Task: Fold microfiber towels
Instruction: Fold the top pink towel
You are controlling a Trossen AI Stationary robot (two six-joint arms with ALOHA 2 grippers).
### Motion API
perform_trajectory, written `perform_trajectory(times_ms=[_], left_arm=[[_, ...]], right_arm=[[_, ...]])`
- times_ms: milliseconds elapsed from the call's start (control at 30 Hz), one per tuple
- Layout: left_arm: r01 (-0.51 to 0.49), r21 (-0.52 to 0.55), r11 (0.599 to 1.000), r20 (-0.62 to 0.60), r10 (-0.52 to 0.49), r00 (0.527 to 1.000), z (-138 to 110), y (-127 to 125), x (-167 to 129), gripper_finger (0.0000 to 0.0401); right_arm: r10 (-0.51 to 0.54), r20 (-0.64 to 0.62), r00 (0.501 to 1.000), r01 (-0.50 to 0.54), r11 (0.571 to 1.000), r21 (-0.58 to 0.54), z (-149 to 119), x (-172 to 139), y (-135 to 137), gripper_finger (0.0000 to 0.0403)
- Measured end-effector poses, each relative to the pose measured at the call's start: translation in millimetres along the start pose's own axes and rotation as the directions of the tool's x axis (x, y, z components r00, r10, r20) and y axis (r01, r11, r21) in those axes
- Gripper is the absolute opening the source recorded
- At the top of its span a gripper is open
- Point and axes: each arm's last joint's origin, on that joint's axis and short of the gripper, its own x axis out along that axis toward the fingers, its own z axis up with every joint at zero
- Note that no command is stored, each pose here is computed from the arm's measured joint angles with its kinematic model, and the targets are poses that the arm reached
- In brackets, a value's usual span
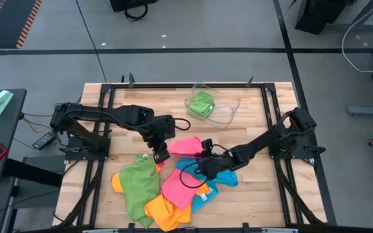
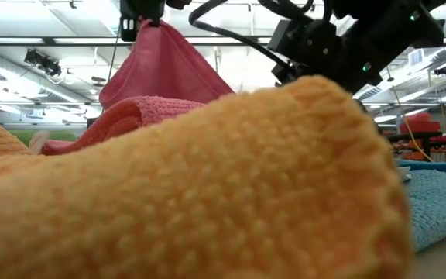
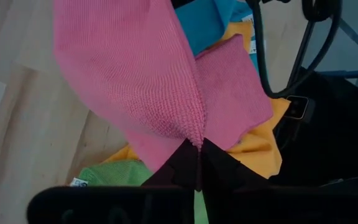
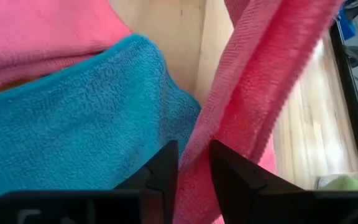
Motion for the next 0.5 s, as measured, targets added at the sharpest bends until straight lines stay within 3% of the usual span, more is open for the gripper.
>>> perform_trajectory(times_ms=[233,367,433,500], left_arm=[[-0.047,0.016,0.999,-0.005,0.047,0.999,-2,2,0,0.0009],[-0.100,0.034,0.994,-0.012,0.101,0.995,-6,2,1,0.0018],[-0.106,0.034,0.994,-0.008,0.107,0.994,-6,2,1,0.0027],[-0.109,0.037,0.993,-0.007,0.109,0.994,-6,2,1,0.0030]], right_arm=[[0.033,-0.023,0.999,-0.034,0.999,-0.034,-2,-4,2,0.0014],[0.111,0.054,0.992,-0.110,0.994,-0.019,10,-28,-4,0.0008],[0.141,-0.001,0.990,-0.141,0.989,-0.032,6,-40,-11,0.0008],[0.154,0.054,0.987,-0.157,0.985,0.063,11,-45,-19,0.0008]])
